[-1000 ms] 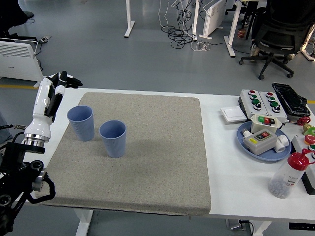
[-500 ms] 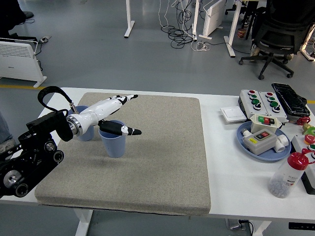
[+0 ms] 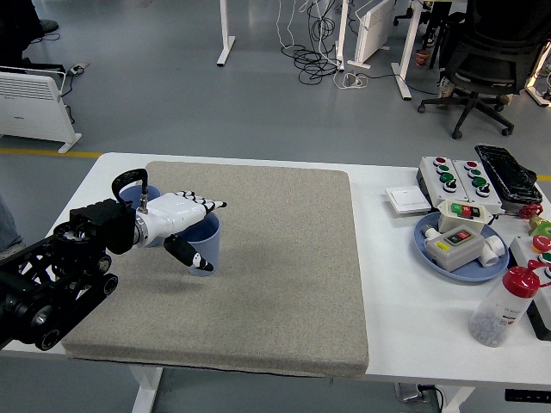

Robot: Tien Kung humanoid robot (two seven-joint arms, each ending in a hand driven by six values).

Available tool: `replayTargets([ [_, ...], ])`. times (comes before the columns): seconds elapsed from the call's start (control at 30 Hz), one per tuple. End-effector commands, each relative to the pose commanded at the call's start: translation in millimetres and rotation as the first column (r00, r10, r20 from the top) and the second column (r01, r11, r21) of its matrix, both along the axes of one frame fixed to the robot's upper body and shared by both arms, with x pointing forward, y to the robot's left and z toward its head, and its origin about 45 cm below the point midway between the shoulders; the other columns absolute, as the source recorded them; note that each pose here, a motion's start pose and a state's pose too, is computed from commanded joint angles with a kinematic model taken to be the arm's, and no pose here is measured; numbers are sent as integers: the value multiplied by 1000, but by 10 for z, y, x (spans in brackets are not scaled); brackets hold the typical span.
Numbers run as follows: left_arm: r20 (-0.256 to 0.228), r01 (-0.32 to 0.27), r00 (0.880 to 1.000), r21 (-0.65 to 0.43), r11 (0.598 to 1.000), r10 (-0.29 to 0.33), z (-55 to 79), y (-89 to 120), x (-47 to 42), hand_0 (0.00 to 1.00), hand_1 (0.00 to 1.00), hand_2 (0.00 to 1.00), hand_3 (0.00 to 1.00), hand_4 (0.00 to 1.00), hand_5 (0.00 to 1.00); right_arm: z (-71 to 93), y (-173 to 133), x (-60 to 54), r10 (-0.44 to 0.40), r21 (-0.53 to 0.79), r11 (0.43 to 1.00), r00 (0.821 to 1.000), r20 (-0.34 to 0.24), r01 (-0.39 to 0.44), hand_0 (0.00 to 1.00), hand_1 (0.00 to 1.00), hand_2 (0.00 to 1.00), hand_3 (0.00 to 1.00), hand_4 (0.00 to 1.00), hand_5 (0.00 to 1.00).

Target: Push cup pick cup insert cup

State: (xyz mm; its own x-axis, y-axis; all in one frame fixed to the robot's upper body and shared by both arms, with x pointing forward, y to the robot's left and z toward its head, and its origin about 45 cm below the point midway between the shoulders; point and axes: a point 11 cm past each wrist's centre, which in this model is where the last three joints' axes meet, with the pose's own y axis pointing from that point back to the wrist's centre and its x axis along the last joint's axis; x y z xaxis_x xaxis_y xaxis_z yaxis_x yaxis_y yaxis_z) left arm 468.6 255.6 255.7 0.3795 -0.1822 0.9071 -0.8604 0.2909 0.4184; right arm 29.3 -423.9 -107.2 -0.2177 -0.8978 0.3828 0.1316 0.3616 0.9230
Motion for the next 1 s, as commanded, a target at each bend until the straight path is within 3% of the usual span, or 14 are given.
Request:
replayTargets([
  [0.13, 17, 3, 1000, -4, 1000, -3, 14, 19, 10, 712, 847, 908, 906, 856, 318, -1, 1, -4, 1, 0, 1000, 1000, -1, -1, 689, 610, 640, 592, 114, 515],
  [0.17, 19, 4, 1000, -5, 1000, -4, 17, 19, 9, 533, 717, 793, 788, 790, 248, 0, 0, -4, 2, -1, 1000, 1000, -1, -2, 689, 610, 640, 591, 114, 514],
  [0.33, 21, 12, 1000, -8, 1000, -12, 15, 13, 9, 533, 717, 793, 788, 790, 248, 1, -1, 5, 4, -2, 1000, 1000, 1, -4, 689, 610, 640, 591, 114, 514],
  [0.37, 21, 12, 1000, -8, 1000, -12, 14, 13, 9, 391, 590, 639, 604, 674, 165, 1, -1, 6, 4, -2, 1000, 1000, 1, -4, 689, 610, 640, 591, 114, 514],
  [0.53, 20, 12, 1000, -13, 1000, -12, 8, 21, 9, 391, 590, 639, 604, 674, 165, 2, -1, 16, 5, -2, 1000, 1000, 3, -5, 689, 610, 640, 591, 114, 514],
  [0.57, 20, 12, 1000, -16, 1000, -12, 13, 20, 8, 381, 527, 537, 499, 555, 119, 2, 0, 15, 4, -2, 1000, 1000, 3, -4, 688, 610, 639, 592, 114, 512],
  [0.7, 21, 15, 1000, -28, 999, -14, 59, 5, 2, 381, 527, 537, 499, 555, 119, 2, -1, 20, 5, -2, 1000, 1000, 4, -5, 688, 610, 639, 592, 114, 512],
  [0.83, 25, 12, 1000, -59, 998, -11, 181, -7, -18, 379, 493, 492, 461, 526, 122, 3, -3, 21, 8, -3, 1000, 1000, 4, -8, 688, 609, 639, 592, 115, 513],
  [1.0, 50, 20, 999, -94, 995, -15, 514, -29, -54, 385, 486, 483, 459, 513, 124, 4, -6, 22, 5, -4, 1000, 1000, 6, -5, 689, 610, 639, 593, 117, 514],
])
